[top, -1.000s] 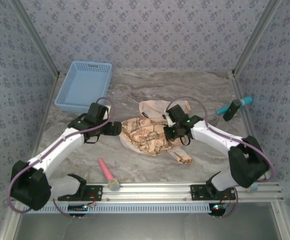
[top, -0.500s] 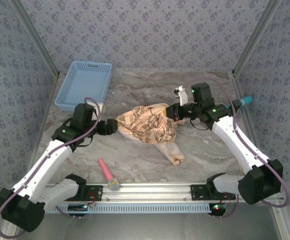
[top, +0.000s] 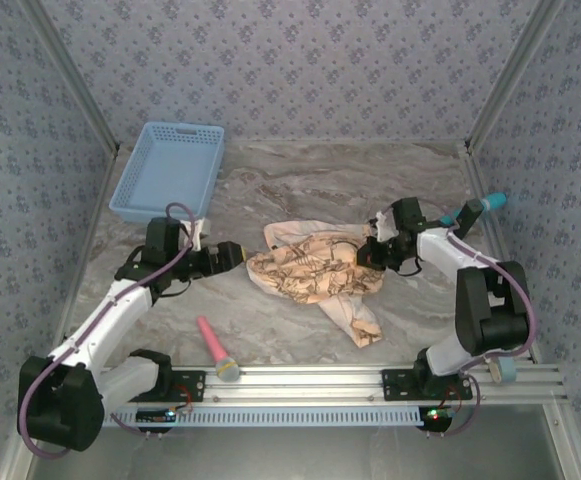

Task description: Fold the inside-out t-shirt

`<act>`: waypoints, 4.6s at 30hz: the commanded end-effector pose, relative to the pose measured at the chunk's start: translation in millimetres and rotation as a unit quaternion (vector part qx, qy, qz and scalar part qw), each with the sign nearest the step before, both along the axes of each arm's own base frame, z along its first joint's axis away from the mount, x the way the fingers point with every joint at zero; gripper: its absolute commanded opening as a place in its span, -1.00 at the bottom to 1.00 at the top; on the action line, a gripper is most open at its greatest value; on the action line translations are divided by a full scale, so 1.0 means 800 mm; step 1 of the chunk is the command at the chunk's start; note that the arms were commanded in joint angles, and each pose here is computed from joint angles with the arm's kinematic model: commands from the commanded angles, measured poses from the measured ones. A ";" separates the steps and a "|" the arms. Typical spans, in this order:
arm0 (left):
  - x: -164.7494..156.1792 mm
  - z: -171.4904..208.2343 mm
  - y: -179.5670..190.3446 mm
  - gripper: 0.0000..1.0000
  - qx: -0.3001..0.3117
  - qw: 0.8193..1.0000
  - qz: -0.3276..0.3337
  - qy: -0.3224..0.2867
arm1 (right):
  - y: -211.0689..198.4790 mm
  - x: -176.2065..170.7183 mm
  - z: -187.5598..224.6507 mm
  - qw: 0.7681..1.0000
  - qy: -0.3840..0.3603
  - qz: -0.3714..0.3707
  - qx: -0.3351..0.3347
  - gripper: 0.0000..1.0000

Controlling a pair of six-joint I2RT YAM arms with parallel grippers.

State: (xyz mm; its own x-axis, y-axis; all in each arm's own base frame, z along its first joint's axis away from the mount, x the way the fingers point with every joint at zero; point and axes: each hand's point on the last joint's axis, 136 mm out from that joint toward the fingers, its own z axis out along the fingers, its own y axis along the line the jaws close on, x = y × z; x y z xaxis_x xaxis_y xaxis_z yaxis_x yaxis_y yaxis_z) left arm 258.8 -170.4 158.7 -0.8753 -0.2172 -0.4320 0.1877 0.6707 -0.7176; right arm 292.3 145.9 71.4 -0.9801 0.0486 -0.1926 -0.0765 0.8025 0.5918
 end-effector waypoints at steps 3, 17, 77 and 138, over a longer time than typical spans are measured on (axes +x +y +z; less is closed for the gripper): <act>-0.007 0.078 -0.043 0.96 -0.041 0.992 -0.070 -0.096 | 0.036 0.012 0.051 0.995 -0.083 0.052 0.026 -1.00; 0.017 0.016 -0.194 0.66 0.168 0.946 -0.220 -0.168 | 0.104 -0.031 0.271 0.931 -0.231 0.174 0.223 -1.00; 0.099 -0.033 -0.208 -0.32 0.165 0.955 -0.235 -0.069 | 0.135 -0.083 0.192 0.902 -0.333 0.274 0.022 -1.00; 0.015 -0.064 -0.104 -0.64 0.016 0.988 -0.146 0.041 | -0.023 -0.052 -0.011 0.967 -0.071 -0.040 -0.243 -0.92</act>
